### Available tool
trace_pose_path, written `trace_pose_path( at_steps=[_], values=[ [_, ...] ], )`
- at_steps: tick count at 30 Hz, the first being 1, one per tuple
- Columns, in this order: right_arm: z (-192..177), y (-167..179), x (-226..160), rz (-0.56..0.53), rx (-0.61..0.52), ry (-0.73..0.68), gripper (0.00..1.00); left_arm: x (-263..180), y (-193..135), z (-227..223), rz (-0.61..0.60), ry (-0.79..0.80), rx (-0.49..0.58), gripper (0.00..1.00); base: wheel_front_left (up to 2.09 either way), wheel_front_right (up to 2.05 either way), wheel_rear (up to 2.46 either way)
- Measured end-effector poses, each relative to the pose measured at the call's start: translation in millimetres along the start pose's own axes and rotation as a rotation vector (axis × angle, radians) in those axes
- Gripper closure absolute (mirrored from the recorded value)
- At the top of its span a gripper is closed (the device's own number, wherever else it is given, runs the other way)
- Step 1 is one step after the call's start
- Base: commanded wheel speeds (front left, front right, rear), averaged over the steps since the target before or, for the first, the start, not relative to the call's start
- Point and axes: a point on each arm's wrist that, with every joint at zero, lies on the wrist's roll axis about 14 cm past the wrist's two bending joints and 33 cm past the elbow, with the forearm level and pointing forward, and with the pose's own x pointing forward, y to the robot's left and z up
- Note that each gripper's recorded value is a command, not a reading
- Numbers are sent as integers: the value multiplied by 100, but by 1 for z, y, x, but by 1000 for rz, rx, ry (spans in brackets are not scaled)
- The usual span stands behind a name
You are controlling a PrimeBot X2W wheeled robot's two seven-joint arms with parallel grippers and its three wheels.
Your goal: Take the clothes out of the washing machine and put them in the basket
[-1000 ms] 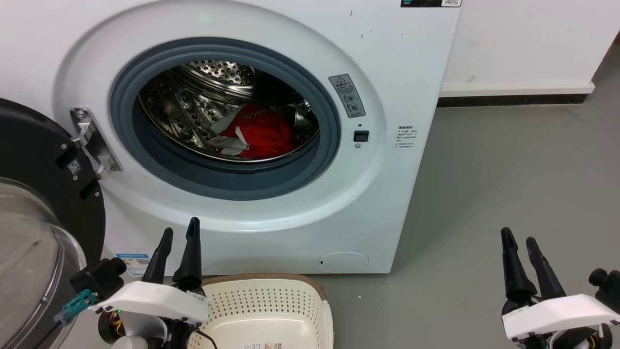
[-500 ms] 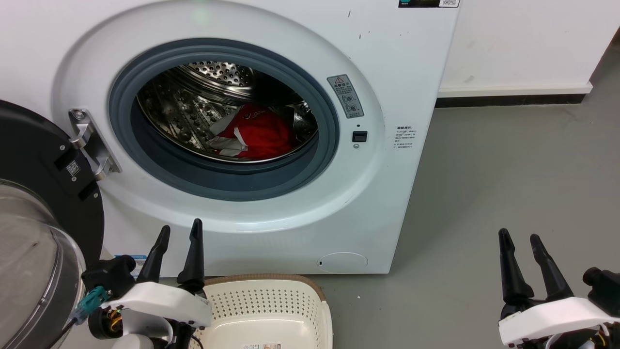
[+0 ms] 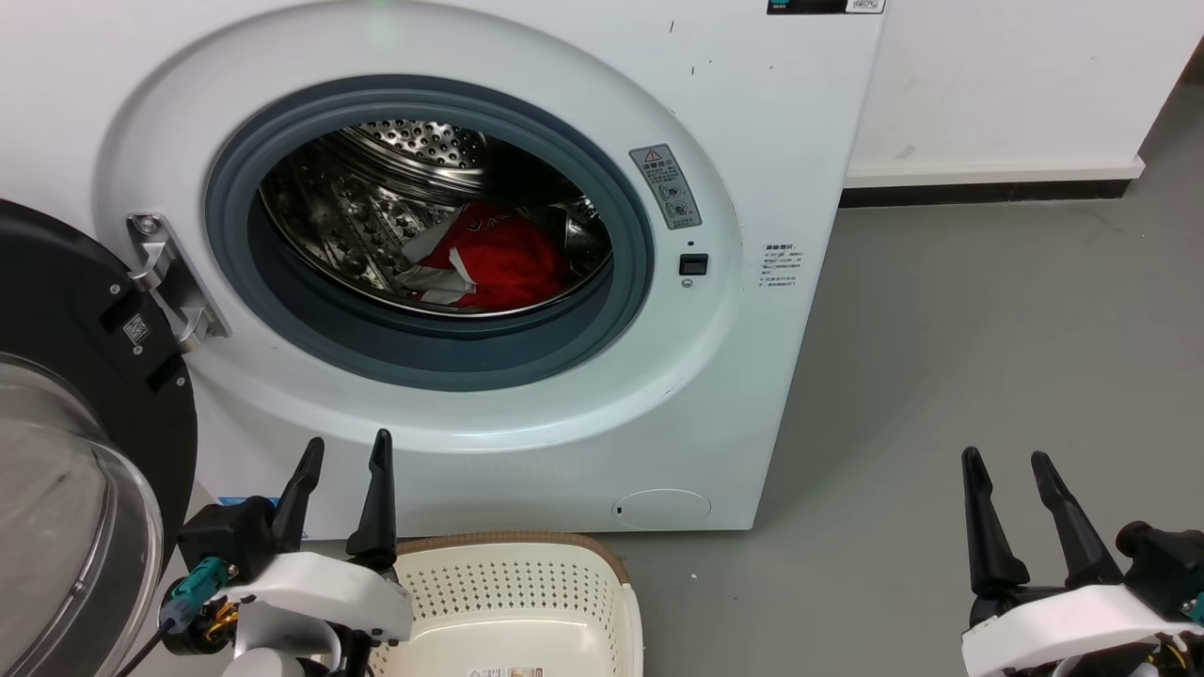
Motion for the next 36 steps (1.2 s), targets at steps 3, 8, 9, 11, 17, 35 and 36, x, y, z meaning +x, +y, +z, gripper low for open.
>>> trace_pose_path(
  at_steps=[3,8,9,11,17,35,36],
  values=[
    [1,1,0,4,-29,-4,0,0,1,-1,2,0,24,0,0,0,0],
    [2,2,0,9,-71,-8,0,1,0,-1,-4,-4,65,0,0,0,0],
    [3,2,0,11,-80,-10,0,1,0,-1,-5,-4,74,0,0,0,0],
    [3,2,0,11,-91,-11,0,1,-1,-1,-8,-8,90,0,0,0,0],
    [3,2,-1,15,-129,-13,0,1,-2,-1,-14,-13,132,0,0,0,0],
    [3,12,-1,54,-242,-24,0,-1,1,-4,-15,-19,232,0,0,0,0],
    [3,13,-1,55,-249,-24,0,-1,0,-5,-16,-18,238,0,0,0,0]
  ],
)
